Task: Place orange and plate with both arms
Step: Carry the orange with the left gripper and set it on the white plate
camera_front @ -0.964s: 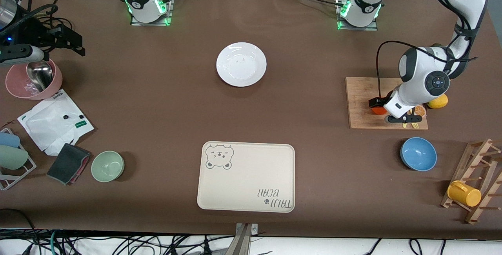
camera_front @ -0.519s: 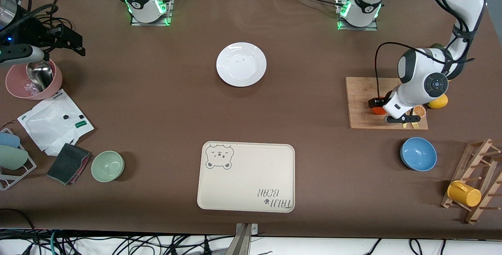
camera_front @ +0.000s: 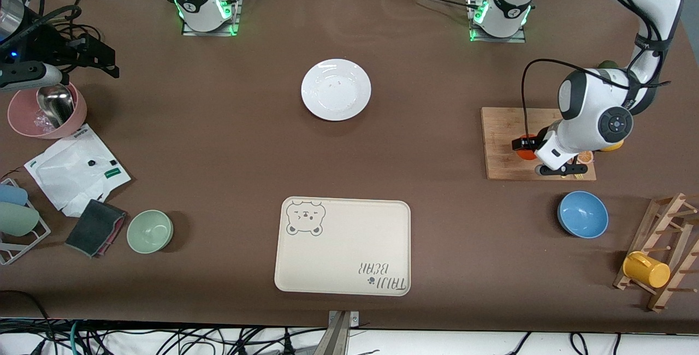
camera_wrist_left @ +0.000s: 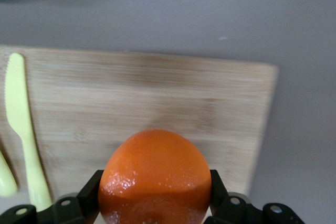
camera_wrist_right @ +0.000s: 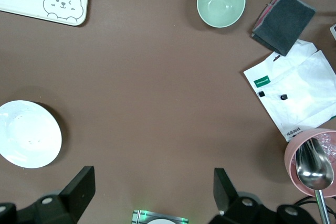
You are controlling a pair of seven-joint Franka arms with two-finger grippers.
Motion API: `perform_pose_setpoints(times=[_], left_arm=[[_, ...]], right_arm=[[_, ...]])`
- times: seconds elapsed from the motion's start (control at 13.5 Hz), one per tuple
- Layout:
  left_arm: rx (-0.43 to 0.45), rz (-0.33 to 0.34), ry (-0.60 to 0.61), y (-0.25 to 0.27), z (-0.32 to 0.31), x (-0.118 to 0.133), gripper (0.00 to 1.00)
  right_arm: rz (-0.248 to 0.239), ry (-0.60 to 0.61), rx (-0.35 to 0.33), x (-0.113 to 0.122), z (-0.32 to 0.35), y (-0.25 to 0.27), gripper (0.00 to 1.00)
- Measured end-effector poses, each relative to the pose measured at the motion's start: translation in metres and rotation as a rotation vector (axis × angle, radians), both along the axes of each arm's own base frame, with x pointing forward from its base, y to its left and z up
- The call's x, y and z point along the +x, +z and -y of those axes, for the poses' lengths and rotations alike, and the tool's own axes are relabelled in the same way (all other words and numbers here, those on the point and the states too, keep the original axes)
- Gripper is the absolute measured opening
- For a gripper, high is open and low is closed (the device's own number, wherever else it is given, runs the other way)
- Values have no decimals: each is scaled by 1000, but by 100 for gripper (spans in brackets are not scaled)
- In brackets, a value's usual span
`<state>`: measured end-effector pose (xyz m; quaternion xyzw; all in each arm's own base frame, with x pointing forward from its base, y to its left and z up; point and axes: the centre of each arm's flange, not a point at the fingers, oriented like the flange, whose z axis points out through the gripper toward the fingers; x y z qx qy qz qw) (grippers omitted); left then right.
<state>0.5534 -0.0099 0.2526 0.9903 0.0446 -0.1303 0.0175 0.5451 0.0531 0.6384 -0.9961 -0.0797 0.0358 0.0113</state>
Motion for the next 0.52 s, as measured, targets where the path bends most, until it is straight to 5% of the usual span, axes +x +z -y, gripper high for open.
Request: perform_pose_setpoints(times=[0.22, 0.52], left_arm=[[7, -10, 76, 52, 93, 13, 82], [36, -24, 192, 69, 251, -33, 82]], right_arm=[[0, 0, 0, 0, 0, 0, 100], [0, 0, 0, 0, 0, 0, 100]])
